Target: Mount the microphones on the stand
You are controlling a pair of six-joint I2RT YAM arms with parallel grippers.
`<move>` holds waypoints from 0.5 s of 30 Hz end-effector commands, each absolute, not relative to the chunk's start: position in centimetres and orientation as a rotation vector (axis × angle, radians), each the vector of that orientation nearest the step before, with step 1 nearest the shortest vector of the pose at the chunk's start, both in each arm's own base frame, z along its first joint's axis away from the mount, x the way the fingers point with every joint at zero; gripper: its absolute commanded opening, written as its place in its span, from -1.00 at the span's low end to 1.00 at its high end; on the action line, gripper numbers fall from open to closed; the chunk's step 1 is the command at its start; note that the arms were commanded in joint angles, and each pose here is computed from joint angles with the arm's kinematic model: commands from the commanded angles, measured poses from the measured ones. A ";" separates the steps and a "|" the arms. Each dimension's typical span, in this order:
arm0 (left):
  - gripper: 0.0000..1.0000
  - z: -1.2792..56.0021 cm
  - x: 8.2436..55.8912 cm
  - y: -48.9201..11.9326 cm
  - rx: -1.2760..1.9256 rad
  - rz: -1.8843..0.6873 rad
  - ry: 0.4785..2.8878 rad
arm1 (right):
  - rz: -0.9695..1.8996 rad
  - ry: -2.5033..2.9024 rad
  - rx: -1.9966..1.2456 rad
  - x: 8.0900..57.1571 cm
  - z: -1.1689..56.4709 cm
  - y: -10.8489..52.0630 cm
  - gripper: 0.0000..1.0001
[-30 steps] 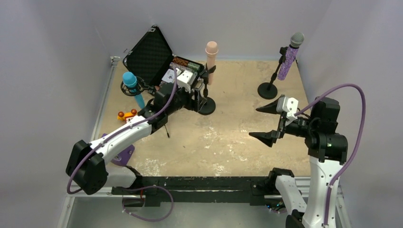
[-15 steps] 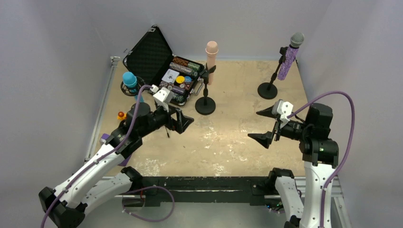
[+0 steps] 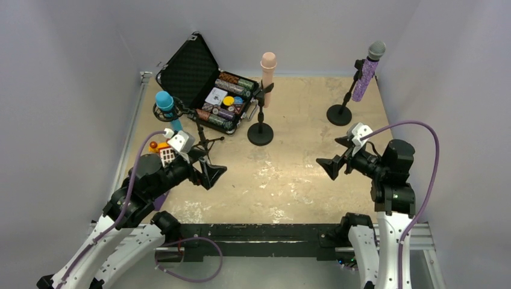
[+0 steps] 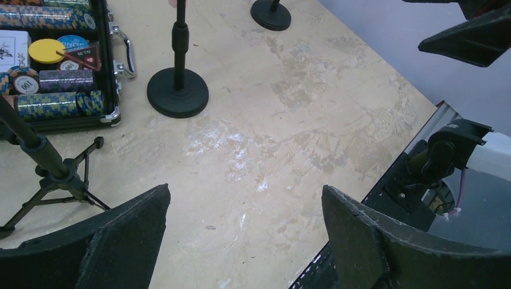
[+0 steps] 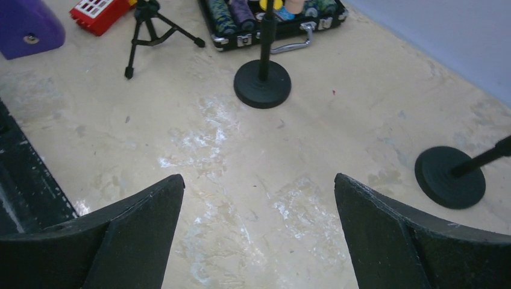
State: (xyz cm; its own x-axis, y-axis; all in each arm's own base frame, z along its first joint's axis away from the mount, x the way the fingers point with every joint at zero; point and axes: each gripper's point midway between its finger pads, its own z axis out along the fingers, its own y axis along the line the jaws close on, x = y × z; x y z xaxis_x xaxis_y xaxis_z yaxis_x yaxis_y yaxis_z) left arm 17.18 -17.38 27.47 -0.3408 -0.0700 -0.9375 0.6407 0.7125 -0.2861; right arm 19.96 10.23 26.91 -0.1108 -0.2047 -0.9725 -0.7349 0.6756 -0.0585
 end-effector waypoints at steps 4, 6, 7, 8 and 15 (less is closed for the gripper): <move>0.99 25.5 16.1 -15.8 0.439 -0.732 1.835 | 0.446 1.682 -0.500 23.3 28.1 7.8 0.97; 0.99 25.3 15.9 -15.7 0.431 -0.731 1.843 | 0.451 1.687 -0.479 23.4 28.1 7.7 0.97; 0.99 25.4 15.8 -15.6 0.423 -0.734 1.845 | 0.452 1.691 -0.472 23.5 28.0 7.7 0.97; 0.99 25.3 15.8 -15.5 0.419 -0.734 1.848 | 0.454 1.694 -0.463 23.5 28.0 7.6 0.97; 0.99 25.6 15.4 -15.1 0.429 -0.724 1.852 | 0.461 1.707 -0.410 23.7 27.7 7.4 0.97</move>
